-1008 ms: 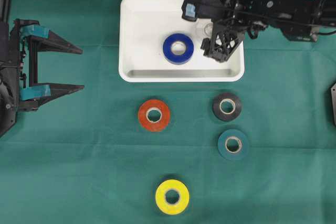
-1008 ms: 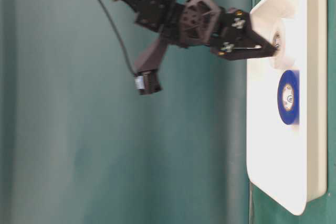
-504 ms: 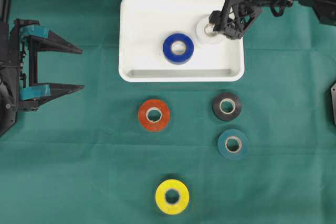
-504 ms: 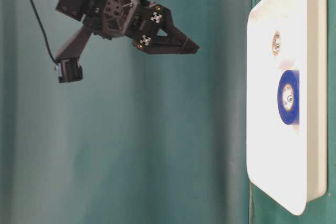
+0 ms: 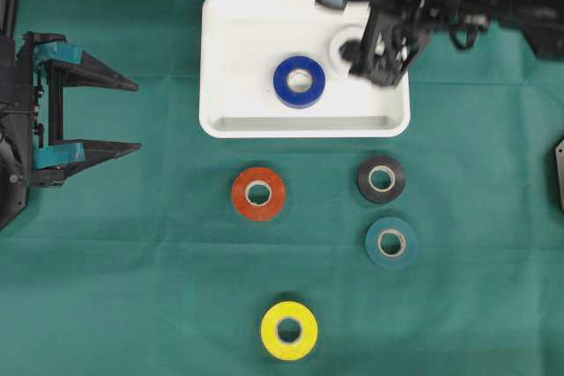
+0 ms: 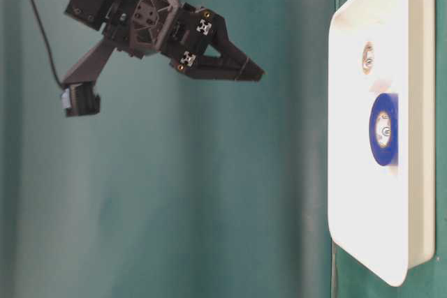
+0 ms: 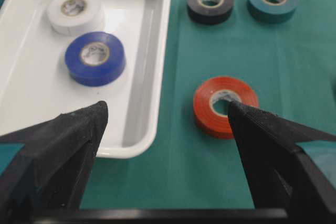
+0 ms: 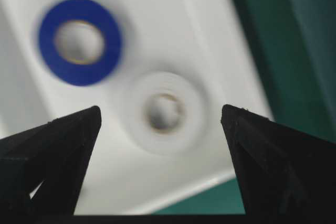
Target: Pick up the tape from a random location and place it into the white case.
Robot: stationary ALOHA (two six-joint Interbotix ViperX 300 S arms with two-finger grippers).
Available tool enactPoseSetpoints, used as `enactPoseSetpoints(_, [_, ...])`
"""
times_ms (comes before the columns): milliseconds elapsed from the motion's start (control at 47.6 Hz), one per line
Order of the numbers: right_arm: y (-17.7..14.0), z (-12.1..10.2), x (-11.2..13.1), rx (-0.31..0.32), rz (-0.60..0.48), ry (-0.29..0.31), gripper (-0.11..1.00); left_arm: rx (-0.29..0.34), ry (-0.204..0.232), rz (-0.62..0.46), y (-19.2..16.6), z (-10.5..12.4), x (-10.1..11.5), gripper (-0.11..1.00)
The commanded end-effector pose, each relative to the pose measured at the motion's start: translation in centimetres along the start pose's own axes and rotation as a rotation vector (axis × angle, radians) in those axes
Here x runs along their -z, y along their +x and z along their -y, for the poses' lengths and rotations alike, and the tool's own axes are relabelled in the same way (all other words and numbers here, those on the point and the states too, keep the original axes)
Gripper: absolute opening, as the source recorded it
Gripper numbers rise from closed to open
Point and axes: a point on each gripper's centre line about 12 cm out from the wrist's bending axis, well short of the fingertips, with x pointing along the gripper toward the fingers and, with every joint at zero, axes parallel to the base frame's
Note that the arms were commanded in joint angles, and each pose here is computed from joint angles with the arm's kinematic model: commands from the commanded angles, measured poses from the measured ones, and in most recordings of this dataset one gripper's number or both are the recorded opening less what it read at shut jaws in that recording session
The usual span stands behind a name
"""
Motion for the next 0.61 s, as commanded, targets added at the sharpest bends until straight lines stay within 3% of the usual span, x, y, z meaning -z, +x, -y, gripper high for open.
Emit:
enactPoseSetpoints(0, [-1.8,-1.9,-1.2,-0.042,0.069,-0.02,0.88,0.002,0.0,0.017,0.0,0.0,-0.7,0.94])
enactPoseSetpoints(252, [-3.0,-7.2,-0.6,-0.13,0.095,-0.119,0.88,0.002,-0.002,0.017,0.0,0.0,-0.7,0.94])
enactPoseSetpoints(588, [-5.7,-7.2,-0.2,-0.157,0.153,-0.126,0.87,0.003,0.0,0.003,-0.1,0.0,-0.5,0.94])
